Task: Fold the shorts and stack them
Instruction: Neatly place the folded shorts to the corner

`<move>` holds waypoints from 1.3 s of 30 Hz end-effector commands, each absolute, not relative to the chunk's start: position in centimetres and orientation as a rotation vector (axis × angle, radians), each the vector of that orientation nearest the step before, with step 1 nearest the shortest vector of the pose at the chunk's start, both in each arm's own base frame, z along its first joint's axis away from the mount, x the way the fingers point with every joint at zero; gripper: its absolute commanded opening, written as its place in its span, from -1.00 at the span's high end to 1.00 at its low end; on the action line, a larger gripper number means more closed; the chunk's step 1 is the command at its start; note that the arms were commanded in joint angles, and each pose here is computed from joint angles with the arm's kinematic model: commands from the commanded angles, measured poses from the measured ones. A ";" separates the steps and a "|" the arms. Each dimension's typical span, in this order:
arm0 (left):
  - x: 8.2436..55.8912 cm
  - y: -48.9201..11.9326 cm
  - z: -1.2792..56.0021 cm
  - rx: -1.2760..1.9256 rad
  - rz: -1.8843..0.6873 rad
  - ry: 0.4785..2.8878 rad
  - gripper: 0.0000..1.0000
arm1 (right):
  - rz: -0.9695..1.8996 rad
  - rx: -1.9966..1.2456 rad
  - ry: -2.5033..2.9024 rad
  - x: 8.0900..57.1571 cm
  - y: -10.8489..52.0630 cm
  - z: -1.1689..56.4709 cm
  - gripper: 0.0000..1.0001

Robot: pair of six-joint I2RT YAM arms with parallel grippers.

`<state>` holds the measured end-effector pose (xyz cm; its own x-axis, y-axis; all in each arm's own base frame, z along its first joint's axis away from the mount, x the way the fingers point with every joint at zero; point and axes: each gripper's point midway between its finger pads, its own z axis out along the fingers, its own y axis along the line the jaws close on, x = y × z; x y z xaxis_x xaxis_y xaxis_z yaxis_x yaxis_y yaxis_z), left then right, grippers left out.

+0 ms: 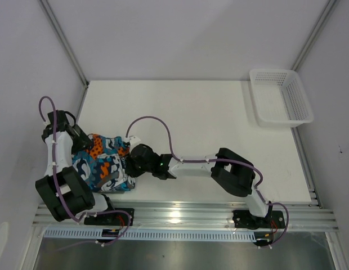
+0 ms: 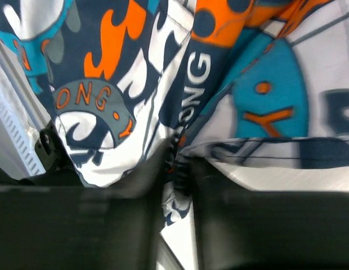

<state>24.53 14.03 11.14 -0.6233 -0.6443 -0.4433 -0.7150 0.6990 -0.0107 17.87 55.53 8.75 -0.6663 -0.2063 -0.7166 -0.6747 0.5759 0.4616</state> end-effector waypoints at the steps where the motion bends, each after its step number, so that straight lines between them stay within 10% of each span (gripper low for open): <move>1: 25.3 15.5 15.7 -1.037 0.287 2.315 -0.72 | 0.974 -0.705 2.134 17.7 55.4 9.9 0.39; 4: 25.2 15.7 18.3 -1.013 0.308 2.224 -0.76 | 0.902 -0.688 2.087 18.7 54.5 11.2 -0.34; 6: 25.0 15.7 19.5 -0.998 0.315 2.186 -0.76 | 0.860 -0.688 2.050 19.4 53.8 12.6 -0.48; 23: 27.0 6.6 23.0 -0.754 -0.280 2.024 -0.75 | 1.262 -0.717 1.912 20.8 54.7 21.2 -0.47; 39: 28.6 -3.7 21.9 -0.589 -0.384 1.928 -0.88 | 0.639 -0.217 1.892 32.9 29.3 22.5 -0.64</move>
